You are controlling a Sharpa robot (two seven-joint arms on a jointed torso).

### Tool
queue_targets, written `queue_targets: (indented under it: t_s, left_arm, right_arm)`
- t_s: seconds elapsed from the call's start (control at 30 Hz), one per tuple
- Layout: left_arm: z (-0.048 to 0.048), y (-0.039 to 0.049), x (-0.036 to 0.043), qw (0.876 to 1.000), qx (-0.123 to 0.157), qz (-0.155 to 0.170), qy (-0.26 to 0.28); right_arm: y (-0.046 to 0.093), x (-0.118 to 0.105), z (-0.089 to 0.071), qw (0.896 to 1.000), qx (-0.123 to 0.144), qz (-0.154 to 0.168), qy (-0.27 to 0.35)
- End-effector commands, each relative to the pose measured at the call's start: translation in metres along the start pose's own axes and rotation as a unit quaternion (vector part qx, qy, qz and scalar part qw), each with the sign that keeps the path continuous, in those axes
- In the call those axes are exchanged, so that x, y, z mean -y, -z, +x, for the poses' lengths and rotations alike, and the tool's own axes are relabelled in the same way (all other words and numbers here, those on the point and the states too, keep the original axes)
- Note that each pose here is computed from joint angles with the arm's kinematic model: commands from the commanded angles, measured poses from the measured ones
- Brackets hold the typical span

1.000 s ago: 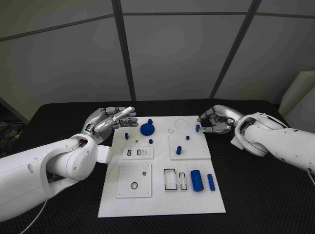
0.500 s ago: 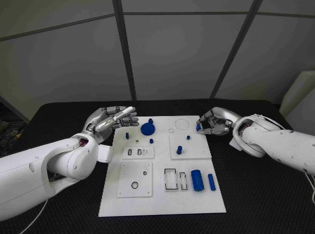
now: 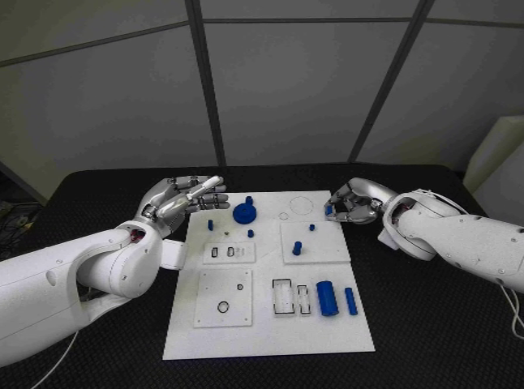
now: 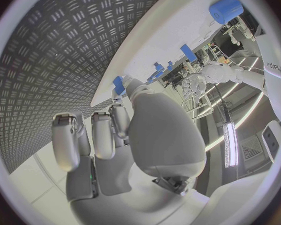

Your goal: Assemble the parts on the task board

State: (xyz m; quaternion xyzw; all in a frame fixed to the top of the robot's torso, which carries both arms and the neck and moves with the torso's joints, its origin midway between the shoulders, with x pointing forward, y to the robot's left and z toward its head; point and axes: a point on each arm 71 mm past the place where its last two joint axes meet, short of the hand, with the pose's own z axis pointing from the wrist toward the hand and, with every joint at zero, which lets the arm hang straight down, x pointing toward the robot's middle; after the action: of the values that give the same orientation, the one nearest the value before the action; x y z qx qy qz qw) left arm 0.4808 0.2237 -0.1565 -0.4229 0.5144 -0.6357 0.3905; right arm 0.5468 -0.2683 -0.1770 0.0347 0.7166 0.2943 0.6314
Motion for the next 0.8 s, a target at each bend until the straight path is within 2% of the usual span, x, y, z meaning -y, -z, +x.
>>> queue_targets:
  t_s: [0.03,0.3,0.57,0.8]
  left_arm:
    - [0.0006,-0.0003,0.0013,1.0,-0.006,0.005,0.003]
    - [0.0005,-0.0003,0.0013,1.0,-0.007,0.004,0.003]
    - [0.0004,-0.0003,0.0012,1.0,-0.007,0.004,0.003]
    - [-0.0006,0.0002,0.0014,1.0,-0.006,0.004,0.003]
  right_arm:
    - [-0.001,0.0,-0.001,1.0,0.007,0.002,0.003]
    - [-0.002,-0.001,-0.001,1.0,0.013,0.003,0.005]
    - [-0.002,-0.006,-0.003,0.999,0.034,-0.002,0.003]
    - [0.005,-0.021,-0.002,0.999,0.038,-0.014,-0.011]
